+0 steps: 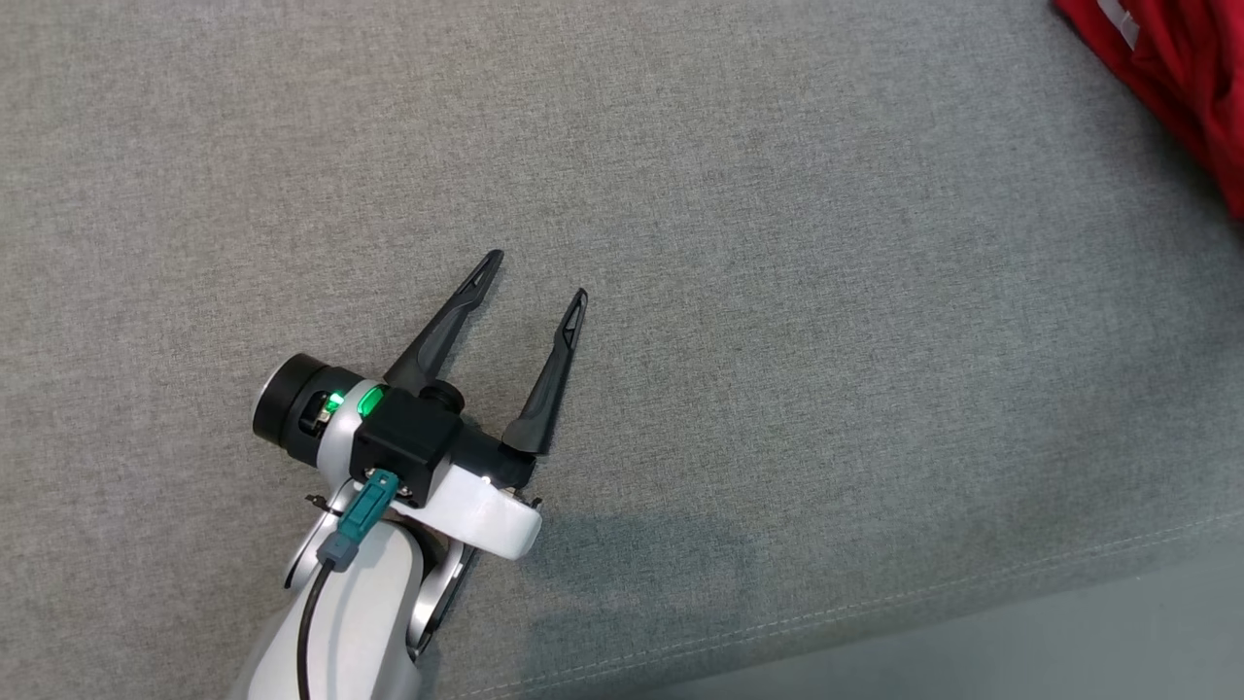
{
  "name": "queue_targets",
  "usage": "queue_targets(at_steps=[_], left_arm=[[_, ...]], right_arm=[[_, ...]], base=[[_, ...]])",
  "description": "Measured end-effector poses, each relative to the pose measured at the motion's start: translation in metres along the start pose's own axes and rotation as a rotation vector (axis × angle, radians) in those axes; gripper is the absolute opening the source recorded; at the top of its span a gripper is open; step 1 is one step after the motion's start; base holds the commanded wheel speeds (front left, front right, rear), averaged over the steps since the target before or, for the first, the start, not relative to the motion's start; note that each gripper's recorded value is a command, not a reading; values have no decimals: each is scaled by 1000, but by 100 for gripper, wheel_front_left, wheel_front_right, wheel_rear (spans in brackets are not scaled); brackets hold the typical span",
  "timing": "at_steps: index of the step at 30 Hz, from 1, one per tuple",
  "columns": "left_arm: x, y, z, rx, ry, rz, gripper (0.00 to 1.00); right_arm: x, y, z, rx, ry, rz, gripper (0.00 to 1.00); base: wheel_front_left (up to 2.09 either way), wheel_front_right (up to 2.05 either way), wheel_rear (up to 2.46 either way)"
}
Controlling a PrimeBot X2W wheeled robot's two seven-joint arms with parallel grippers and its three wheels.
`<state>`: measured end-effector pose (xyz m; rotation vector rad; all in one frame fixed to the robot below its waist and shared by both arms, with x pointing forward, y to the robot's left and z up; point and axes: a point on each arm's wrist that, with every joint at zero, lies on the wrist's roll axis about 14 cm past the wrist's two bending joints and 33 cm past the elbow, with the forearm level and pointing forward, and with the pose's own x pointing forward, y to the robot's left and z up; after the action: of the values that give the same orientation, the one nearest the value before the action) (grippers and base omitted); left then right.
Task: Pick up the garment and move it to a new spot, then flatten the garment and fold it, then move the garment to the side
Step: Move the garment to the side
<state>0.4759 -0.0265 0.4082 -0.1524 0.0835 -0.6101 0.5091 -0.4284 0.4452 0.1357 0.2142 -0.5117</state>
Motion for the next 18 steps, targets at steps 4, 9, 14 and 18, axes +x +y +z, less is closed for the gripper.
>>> queue_targets(at_steps=[4, 9, 14, 18], left_arm=[[0, 1, -1, -3, -3, 1, 100], [0, 5, 2, 4, -12, 10, 100], [-1, 8, 4, 9, -15, 20, 100], [-2, 10, 4, 9, -15, 23, 100]], right_arm=[[-1, -7, -13, 9, 28, -38, 0], [-3, -17, -21, -19, 40, -68, 0], [-2, -14, -23, -32, 33, -78, 0], [-7, -16, -35, -32, 52, -100, 31]], base=[[0, 0, 0], [0, 0, 0], [0, 0, 0], [0, 0, 0]])
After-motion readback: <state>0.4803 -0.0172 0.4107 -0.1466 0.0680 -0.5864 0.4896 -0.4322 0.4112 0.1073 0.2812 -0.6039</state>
